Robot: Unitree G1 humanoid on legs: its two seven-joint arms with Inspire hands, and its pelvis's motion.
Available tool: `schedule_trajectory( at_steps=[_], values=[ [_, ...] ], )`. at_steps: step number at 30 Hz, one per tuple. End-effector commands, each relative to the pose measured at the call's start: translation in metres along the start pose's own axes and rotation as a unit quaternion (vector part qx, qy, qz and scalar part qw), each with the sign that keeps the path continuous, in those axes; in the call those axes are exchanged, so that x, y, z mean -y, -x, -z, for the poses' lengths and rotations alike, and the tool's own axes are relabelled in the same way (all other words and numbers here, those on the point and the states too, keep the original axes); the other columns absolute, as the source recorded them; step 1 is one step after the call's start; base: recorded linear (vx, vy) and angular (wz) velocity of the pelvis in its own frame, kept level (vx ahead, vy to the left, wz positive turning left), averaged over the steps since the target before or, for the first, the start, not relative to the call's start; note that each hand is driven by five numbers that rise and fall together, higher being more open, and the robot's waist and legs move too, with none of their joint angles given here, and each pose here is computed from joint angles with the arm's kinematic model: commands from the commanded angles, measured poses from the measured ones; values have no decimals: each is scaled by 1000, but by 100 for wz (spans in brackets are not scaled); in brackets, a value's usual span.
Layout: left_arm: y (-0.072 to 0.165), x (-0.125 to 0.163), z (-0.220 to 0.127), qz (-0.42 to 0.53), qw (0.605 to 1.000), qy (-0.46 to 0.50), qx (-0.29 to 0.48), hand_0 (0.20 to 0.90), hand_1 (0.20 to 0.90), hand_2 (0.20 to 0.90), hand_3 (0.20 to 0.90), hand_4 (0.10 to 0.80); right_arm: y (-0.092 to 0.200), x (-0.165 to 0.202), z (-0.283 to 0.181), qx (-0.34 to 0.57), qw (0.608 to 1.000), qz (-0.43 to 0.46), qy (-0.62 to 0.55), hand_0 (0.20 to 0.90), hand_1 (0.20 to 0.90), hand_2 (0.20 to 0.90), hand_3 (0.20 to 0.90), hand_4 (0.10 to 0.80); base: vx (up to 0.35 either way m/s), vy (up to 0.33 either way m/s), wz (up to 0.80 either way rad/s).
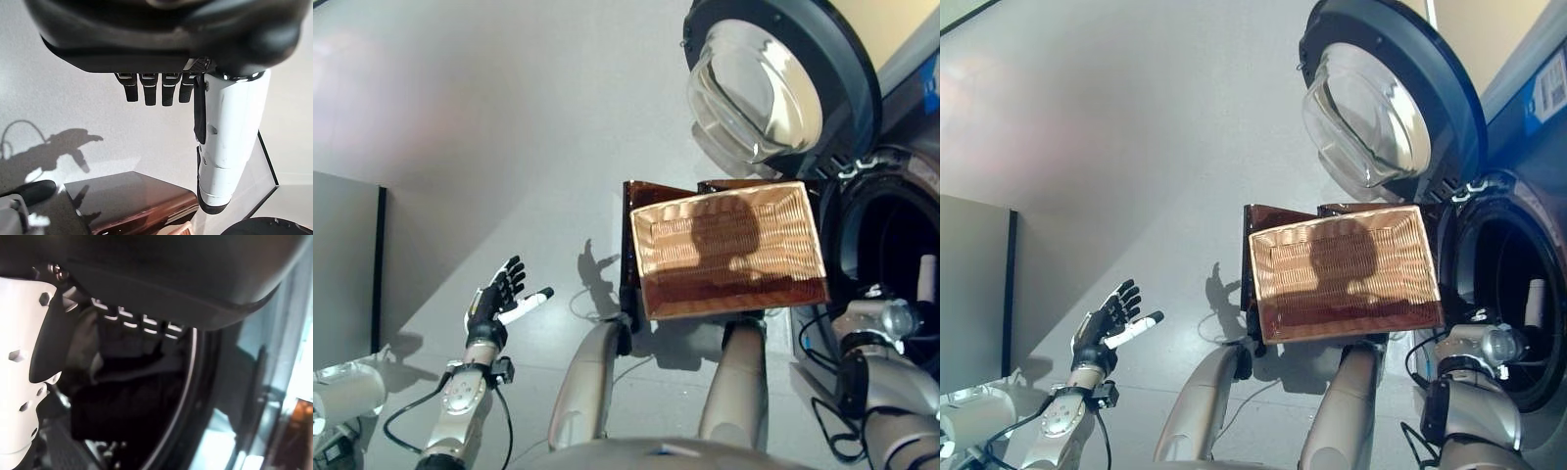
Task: Pick up the clothes and place them into the washing machine
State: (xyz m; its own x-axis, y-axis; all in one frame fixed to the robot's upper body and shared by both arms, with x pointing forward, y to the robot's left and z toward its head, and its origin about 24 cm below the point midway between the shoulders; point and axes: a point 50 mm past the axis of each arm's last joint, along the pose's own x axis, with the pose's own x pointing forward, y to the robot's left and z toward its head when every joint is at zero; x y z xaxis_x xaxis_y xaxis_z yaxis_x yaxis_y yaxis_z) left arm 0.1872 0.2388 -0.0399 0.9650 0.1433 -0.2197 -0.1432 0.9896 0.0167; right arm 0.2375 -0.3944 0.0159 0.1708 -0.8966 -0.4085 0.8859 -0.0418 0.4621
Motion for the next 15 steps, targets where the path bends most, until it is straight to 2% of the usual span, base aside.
schedule_trajectory(
  at_steps=[1, 7, 15],
  values=[
    [-1, -46, -25, -79, 994, -29, 65, 900, 900, 900, 900, 800, -4, 9, -7, 42, 998, -16, 52, 900, 900, 900, 900, 800, 104, -31, -2],
    [-2, -47, -12, -100, 994, -32, 39, 900, 900, 900, 900, 800, 7, 29, 29, 9, 985, -55, 162, 900, 900, 900, 900, 800, 111, -50, -6],
    [-4, -41, -6, -99, 994, -40, 25, 900, 900, 900, 900, 800, 18, 40, 54, -23, 970, -84, 228, 900, 900, 900, 900, 800, 68, -28, -2]
  ],
)
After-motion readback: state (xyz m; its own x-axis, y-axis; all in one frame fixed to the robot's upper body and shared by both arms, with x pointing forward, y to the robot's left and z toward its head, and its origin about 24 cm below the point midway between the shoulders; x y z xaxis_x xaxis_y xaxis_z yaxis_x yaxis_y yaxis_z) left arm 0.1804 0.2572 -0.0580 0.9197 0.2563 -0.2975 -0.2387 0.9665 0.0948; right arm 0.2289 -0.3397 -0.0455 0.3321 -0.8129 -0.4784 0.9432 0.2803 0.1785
